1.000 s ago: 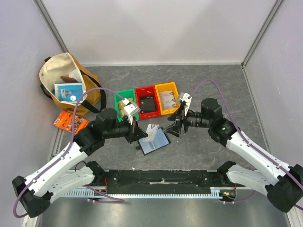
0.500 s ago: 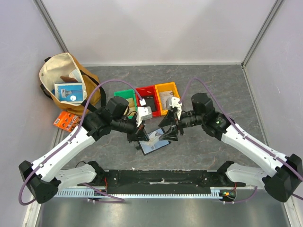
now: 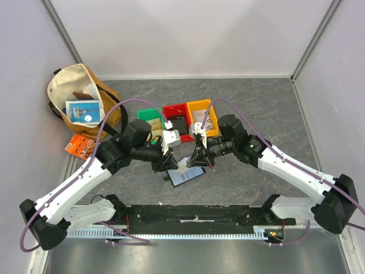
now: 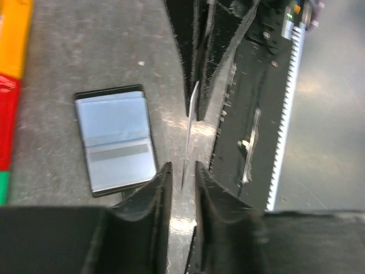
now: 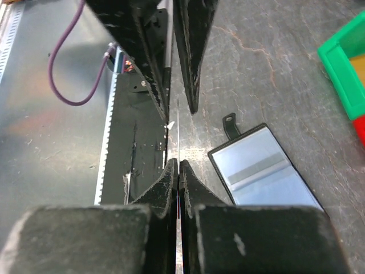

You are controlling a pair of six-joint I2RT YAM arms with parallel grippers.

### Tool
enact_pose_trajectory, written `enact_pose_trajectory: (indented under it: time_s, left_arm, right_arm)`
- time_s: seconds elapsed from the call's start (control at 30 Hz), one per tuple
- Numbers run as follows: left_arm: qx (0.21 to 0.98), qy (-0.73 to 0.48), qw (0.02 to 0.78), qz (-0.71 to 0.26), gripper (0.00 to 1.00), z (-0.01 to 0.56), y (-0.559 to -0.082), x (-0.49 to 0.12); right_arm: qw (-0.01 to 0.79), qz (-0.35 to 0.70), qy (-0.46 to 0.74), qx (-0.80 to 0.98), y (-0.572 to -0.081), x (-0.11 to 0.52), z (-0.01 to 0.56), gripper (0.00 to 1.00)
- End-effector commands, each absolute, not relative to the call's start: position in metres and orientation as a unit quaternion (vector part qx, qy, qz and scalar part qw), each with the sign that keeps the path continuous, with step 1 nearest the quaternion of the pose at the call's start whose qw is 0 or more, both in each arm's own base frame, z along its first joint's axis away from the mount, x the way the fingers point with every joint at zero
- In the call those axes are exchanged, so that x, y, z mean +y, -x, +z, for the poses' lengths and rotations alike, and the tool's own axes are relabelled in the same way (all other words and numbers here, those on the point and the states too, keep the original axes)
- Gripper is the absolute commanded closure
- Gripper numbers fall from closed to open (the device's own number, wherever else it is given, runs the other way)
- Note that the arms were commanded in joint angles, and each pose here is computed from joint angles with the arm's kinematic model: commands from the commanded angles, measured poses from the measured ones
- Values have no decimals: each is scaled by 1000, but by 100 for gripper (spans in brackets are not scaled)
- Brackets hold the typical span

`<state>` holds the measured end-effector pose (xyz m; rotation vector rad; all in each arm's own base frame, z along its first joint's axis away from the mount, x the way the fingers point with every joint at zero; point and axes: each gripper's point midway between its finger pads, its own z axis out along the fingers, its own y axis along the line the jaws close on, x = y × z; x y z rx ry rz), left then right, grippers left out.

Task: Take the credit cards out of the card holder
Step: Place the credit card in the storage box.

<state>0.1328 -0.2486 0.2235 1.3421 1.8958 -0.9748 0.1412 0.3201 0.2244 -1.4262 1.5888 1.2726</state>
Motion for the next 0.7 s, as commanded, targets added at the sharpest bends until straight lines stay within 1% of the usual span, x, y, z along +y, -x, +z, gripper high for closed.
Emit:
enact_pose_trajectory:
  time_s: [0.0,0.03,0.1,0.13,0.2,0.27,0.33,0.4,0.53,0.67]
  left_arm:
    - [724,-433,443,-303,66,247,-181,-237]
    - [728,-398,476,-292,62,255,-193,-230]
    - [728,-346,521,-282,38,266,-209,-216]
    - [726,-316,545,-275,30,274,-216,-207]
    - [734,-225,589,-250,22,286,-238,-181]
    - [743,-149,619,-208,19,290,-255,-147]
    - [746,-68,640,-167,13,293,-266,-113]
    - [741,-16,658,-134,13,297,-268,-86]
    - [732,27,675,-87,13,298,-265,-57]
    - [730,37,679,-67,14,296,-264,-48]
  right_arm:
    - [351,453,498,651,-174,322,231,100]
    - [349,447,485,666,-181,319,227,100]
    - [357,425,451,699,-203,313,220,100]
    - [364,410,431,716,-216,309,217,100]
    - [379,380,395,746,-243,298,212,100]
    - [386,358,336,781,-271,285,210,100]
    - [401,322,277,811,-303,266,207,100]
    - [404,295,227,836,-330,248,202,100]
    - [400,253,153,868,-376,222,186,100]
    - [378,242,125,885,-403,221,166,100]
